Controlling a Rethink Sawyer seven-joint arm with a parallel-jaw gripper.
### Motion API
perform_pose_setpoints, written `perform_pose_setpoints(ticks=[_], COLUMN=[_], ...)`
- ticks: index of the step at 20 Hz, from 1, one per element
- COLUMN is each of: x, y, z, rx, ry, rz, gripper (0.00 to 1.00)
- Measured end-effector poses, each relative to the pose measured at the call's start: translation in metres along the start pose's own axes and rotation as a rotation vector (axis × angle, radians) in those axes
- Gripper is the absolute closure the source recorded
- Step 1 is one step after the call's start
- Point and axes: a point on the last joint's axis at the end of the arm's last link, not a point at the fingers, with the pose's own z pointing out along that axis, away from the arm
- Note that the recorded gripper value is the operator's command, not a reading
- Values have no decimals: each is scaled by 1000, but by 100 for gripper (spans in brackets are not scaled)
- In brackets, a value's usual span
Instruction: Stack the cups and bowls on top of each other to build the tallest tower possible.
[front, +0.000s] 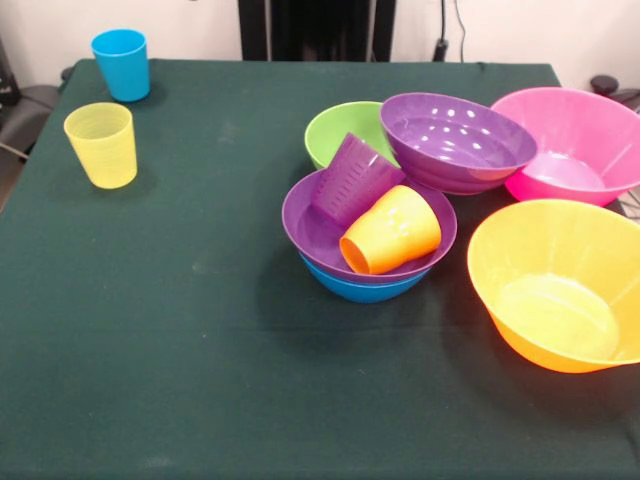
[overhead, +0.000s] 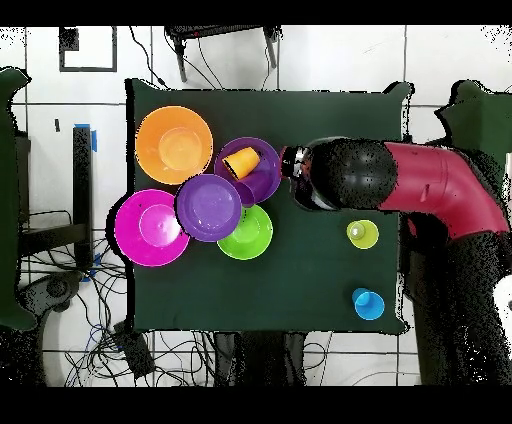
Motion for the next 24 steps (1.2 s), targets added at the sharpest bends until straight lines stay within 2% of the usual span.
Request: perform_pose_setpoints(ticks=[4,7,12,18,19,24], x=[-3,-5,-4,3,7,11], y=[-28,-56,-108,-154,-169,-203], z=[1,5,23,41,47,64], rx=[12,14,-4,-31,-37,-55], ry=[-35,-62,-84,-79,-71,-61], rz=[44,88,172,257,283,339], gripper=[0,0,0,0,0,0])
